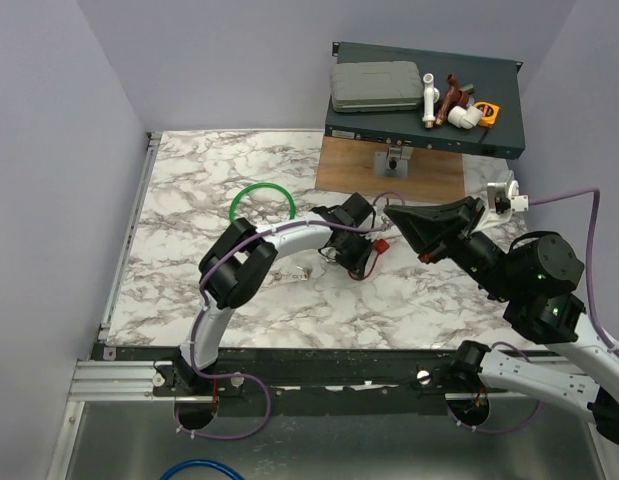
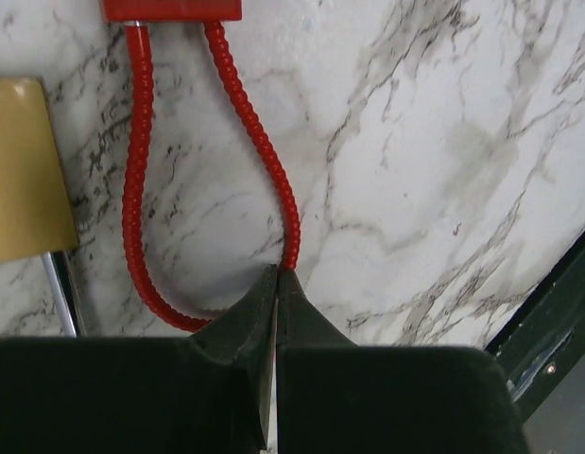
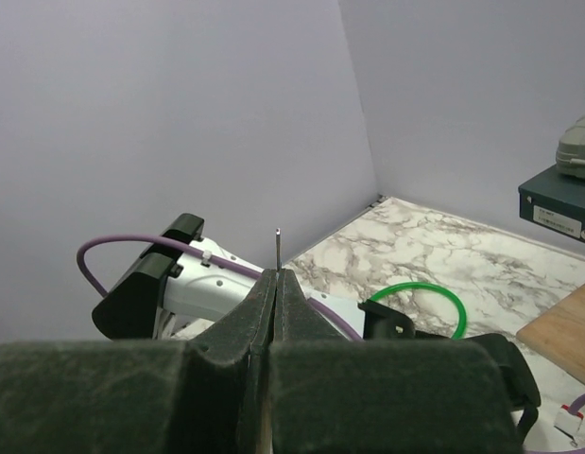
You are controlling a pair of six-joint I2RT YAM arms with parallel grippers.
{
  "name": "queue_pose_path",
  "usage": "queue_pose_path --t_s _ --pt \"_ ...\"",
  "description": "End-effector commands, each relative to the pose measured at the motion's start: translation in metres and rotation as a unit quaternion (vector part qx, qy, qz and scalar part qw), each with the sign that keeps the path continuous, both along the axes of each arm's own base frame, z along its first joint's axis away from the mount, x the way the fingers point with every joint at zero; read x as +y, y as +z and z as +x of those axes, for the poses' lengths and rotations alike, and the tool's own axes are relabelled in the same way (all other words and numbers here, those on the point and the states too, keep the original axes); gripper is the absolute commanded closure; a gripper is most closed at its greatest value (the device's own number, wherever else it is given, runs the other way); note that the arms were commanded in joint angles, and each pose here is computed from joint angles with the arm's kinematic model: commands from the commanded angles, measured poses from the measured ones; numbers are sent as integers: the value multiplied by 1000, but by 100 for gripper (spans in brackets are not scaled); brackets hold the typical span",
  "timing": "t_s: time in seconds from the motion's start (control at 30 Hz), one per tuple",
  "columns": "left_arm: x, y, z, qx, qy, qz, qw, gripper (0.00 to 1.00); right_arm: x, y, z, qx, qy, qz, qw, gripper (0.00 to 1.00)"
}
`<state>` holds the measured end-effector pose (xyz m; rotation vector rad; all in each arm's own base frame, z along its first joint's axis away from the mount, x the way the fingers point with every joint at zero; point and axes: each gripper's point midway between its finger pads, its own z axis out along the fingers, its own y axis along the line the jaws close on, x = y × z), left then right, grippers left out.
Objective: Unlock with the key
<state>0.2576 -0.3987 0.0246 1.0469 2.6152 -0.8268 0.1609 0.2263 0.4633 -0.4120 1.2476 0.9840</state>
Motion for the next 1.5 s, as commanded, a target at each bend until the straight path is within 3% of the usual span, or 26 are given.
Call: queue_pose_path --t_s 0.0,0.2,0.33,0.37,0.43,0.53,0.6,0.83,1.2,1.47 --pt "67 -42 -51 79 -40 111 990 100 -1 9 -3 -1 7 5 1000 99" --pt "107 -49 -76 112 -63 142 981 100 5 5 1 6 9 0 1000 99" --pt "104 -32 -81 129 -72 113 982 97 8 -1 4 11 6 -1 1000 99" --pt "100 -23 -80 129 -75 101 984 91 9 -2 6 11 4 0 1000 99" --pt "91 -2 -79 127 -83 74 986 63 10 -3 8 9 -2 -3 1000 99" --pt "78 27 -68 88 -87 36 992 40 7 2 12 0 -14 -1 1000 99" --pt "70 43 -58 65 -88 19 994 34 6 9 13 -9 -19 4 1000 99" --pt "60 42 -8 7 -48 45 998 36 6 9 17 -15 -29 -2 999 99" --pt "52 8 18 -8 -47 80 996 71 1 12 16 -23 -35 0 999 99" --pt "51 -8 16 -30 -59 103 992 72 1 14 12 -27 -27 2 999 99"
